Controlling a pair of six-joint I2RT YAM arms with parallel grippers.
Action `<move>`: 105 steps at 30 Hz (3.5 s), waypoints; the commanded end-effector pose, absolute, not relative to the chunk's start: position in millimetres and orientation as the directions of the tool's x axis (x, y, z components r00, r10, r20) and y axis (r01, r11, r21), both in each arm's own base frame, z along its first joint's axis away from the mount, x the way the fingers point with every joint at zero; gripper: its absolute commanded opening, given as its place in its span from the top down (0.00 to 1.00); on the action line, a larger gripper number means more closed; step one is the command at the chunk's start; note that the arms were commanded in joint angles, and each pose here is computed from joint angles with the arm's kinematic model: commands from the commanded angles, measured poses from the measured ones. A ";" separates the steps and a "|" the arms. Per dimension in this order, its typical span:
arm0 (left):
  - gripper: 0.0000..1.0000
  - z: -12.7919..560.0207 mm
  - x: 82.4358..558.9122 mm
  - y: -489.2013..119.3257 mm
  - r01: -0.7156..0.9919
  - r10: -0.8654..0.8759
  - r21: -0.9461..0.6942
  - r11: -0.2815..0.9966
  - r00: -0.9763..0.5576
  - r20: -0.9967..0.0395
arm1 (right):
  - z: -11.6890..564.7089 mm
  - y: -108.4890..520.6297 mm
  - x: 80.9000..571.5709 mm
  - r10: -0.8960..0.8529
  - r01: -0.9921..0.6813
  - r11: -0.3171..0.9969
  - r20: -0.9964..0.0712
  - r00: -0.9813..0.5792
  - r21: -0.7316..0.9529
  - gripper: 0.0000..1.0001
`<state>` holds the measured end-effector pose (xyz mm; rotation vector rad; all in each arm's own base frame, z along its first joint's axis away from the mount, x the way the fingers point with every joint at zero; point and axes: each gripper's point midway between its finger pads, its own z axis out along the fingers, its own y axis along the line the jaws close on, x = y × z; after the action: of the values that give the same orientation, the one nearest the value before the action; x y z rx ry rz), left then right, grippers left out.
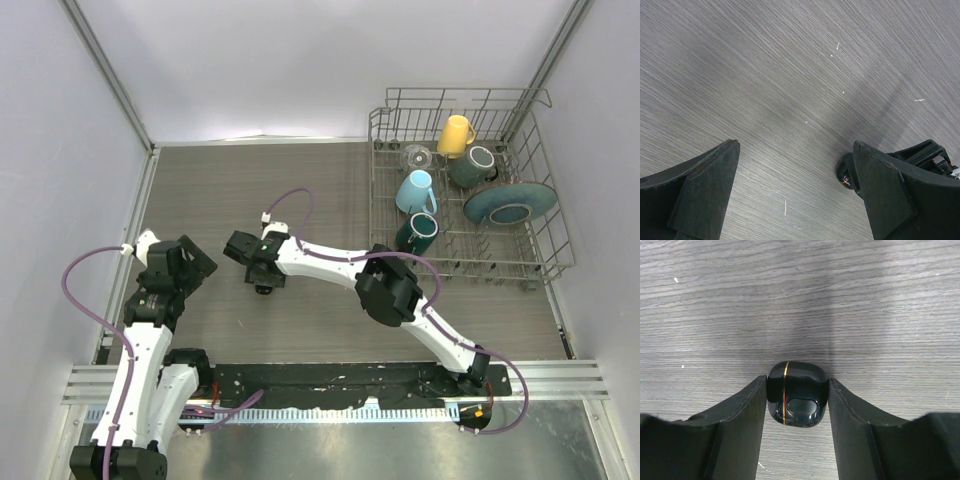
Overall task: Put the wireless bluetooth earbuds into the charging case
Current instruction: Pick up the charging case at the center of the board, then adjust the charging case.
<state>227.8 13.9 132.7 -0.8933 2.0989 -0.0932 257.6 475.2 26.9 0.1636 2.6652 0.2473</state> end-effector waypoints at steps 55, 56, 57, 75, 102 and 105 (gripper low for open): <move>0.05 331.8 256.9 -253.2 0.658 -0.494 -0.502 0.561 -0.221 -0.841 | 312.0 319.9 297.5 0.793 0.163 0.350 -0.200 -0.575 0.922 0.99; 0.06 330.3 256.5 -255.4 0.653 -0.492 -0.505 0.565 -0.225 -0.841 | 311.4 318.3 297.7 0.796 0.166 0.347 -0.197 -0.572 0.923 0.99; 0.06 327.8 259.7 -256.3 0.638 -0.493 -0.510 0.577 -0.226 -0.840 | 311.6 317.3 297.9 0.797 0.167 0.344 -0.194 -0.572 0.924 0.99; 0.41 322.9 283.7 -272.9 0.610 -0.495 -0.506 0.609 -0.206 -0.844 | 320.5 330.3 287.2 0.747 0.144 0.283 -0.124 -0.653 0.948 0.99; 0.62 308.9 288.2 -272.1 0.581 -0.503 -0.527 0.620 -0.221 -0.835 | 312.9 326.9 285.0 0.756 0.152 0.263 -0.105 -0.646 0.953 0.99; 0.47 306.4 288.0 -273.0 0.579 -0.502 -0.532 0.618 -0.231 -0.834 | 312.5 326.9 285.0 0.757 0.152 0.258 -0.102 -0.645 0.954 0.99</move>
<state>286.8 -273.2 291.4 0.0858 1.5548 -0.9849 286.4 329.5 285.5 0.8335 2.0556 1.3182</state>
